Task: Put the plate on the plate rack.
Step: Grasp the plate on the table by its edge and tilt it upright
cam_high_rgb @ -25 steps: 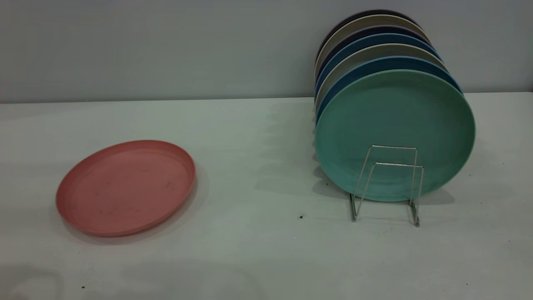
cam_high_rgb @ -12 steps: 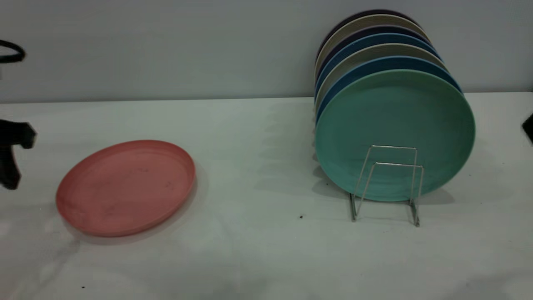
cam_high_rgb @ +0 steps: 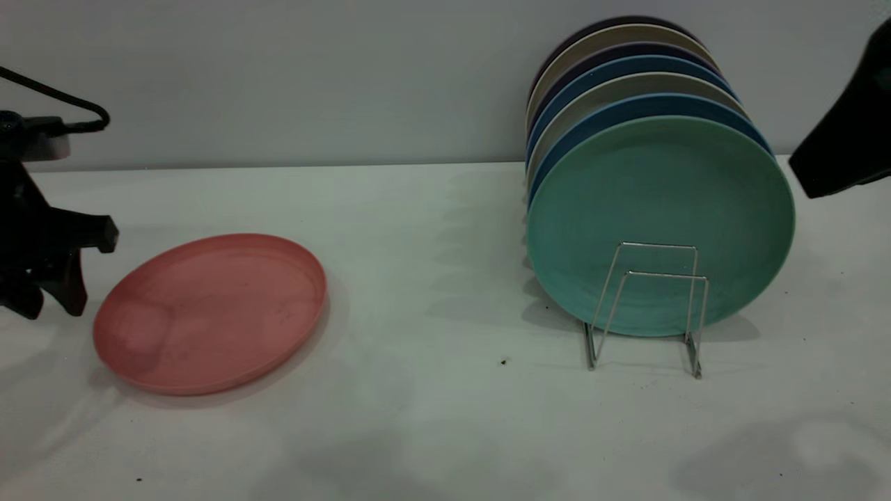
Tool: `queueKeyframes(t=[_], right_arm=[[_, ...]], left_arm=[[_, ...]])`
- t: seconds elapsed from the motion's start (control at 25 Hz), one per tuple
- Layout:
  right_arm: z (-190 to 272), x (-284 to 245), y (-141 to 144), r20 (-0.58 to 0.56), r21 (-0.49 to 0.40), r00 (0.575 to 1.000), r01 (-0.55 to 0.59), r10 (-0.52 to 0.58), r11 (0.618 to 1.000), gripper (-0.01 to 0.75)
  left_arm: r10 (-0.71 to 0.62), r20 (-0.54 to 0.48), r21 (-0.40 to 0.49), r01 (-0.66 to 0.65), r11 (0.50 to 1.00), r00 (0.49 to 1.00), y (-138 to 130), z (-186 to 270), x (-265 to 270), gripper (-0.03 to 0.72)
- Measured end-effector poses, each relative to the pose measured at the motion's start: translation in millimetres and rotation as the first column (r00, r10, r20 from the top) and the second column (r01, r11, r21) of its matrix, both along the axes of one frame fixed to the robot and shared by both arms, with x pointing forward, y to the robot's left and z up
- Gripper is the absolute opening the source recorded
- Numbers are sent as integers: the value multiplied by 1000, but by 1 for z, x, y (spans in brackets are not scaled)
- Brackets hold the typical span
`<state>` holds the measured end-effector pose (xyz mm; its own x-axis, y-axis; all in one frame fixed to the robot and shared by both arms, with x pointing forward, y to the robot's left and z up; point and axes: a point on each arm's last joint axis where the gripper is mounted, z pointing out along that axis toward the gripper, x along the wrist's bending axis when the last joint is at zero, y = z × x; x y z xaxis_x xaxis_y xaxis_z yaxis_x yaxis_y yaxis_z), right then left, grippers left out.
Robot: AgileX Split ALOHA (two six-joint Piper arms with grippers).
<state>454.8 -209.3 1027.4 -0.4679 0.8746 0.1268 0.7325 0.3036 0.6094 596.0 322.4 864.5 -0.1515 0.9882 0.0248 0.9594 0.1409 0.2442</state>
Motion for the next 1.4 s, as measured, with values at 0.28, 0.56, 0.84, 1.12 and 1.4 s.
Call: queueKeyframes(t=[0.28,0.56,0.84,1.12,1.4], right_arm=[[-7,7,2,-11,-8,1000,4,-4,1000,351],[-9,10,2,-9,-10,1000,10,-10,1000,351],[-9,11,2,-5,-8,1000,12,-12,1000,351],[-9,11,2,-5,-8,1000,12,-12,1000,351],[-9,11,2,-5,-9,1000,12,-12,1000,351]], left_arm=[[3,-28,2,-3,1000,1000,1,-12,16,358],[3,-43,2,-3,1000,999,1,-24,24,358],[15,-57,-14,-16,1000,998,1,-40,31,358],[17,-52,-29,-18,999,998,0,-53,39,278],[9,3,-30,-9,1000,1000,0,-56,45,79]])
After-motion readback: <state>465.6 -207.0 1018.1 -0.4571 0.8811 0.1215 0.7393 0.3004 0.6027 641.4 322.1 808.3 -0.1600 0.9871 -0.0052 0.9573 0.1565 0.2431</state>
